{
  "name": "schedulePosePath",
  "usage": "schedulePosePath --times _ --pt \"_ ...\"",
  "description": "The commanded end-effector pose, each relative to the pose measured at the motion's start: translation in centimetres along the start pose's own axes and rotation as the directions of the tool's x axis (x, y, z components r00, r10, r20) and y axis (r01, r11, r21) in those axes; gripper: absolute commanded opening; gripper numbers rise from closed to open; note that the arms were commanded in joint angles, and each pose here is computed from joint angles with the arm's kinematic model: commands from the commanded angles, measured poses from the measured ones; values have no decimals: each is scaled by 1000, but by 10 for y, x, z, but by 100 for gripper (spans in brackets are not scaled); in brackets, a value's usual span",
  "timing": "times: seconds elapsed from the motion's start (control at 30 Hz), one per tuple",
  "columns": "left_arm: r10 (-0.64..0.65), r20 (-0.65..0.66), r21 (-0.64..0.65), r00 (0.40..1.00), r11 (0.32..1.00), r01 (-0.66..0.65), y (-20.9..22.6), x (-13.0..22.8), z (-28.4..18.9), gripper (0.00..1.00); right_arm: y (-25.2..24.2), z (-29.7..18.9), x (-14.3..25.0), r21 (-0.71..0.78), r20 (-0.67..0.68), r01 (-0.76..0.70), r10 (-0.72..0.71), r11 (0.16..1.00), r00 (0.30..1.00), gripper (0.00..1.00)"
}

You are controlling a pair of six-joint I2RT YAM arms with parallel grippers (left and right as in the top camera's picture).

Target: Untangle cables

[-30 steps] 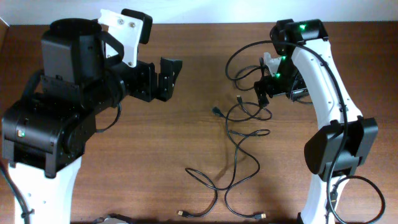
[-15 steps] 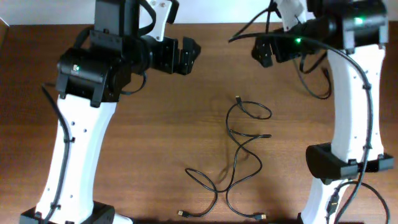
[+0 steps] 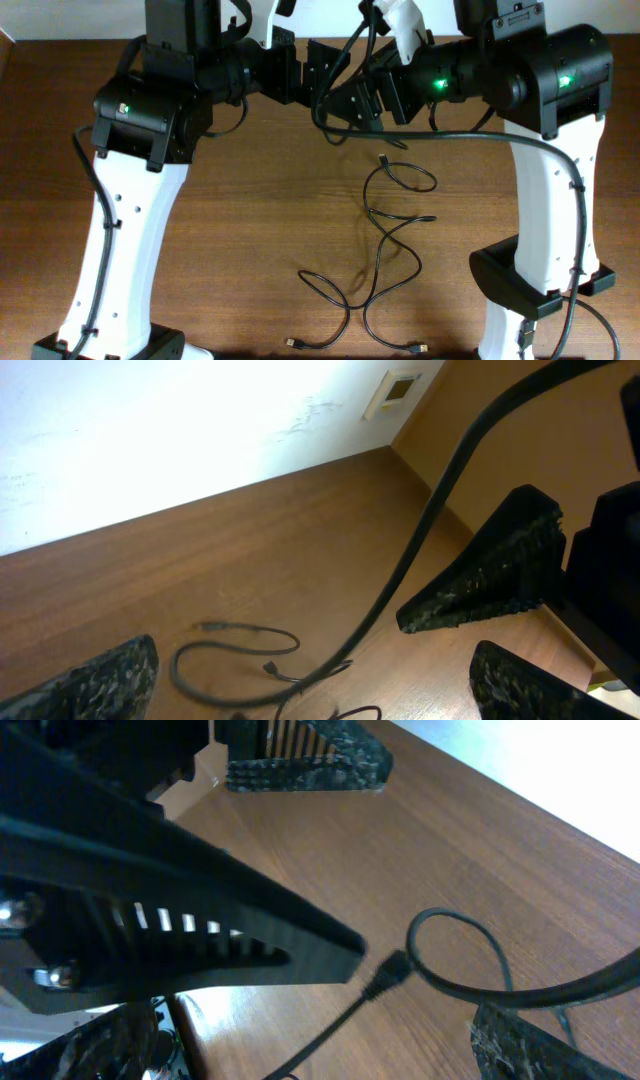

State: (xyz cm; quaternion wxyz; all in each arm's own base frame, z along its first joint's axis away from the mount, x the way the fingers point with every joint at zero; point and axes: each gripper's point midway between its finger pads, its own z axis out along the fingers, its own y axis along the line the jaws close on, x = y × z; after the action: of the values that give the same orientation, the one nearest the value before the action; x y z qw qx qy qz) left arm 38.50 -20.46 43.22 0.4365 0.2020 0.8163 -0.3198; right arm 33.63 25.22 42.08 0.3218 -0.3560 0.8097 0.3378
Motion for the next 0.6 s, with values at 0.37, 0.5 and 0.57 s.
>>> schedulePosePath --times 0.37,0.5,0.57 --pt "-2 -3 -9 1000 1000 2 1 1 -3 99 18 -15 -9 -20 51 3 -2 1000 999 99" --pt "-496 36 -149 867 856 496 45 12 -17 85 38 -21 -34 -117 160 97 -77 988 984 99" --pt "-563 60 -151 825 812 565 56 10 -22 87 46 -25 -42 -152 201 136 -104 979 974 99"
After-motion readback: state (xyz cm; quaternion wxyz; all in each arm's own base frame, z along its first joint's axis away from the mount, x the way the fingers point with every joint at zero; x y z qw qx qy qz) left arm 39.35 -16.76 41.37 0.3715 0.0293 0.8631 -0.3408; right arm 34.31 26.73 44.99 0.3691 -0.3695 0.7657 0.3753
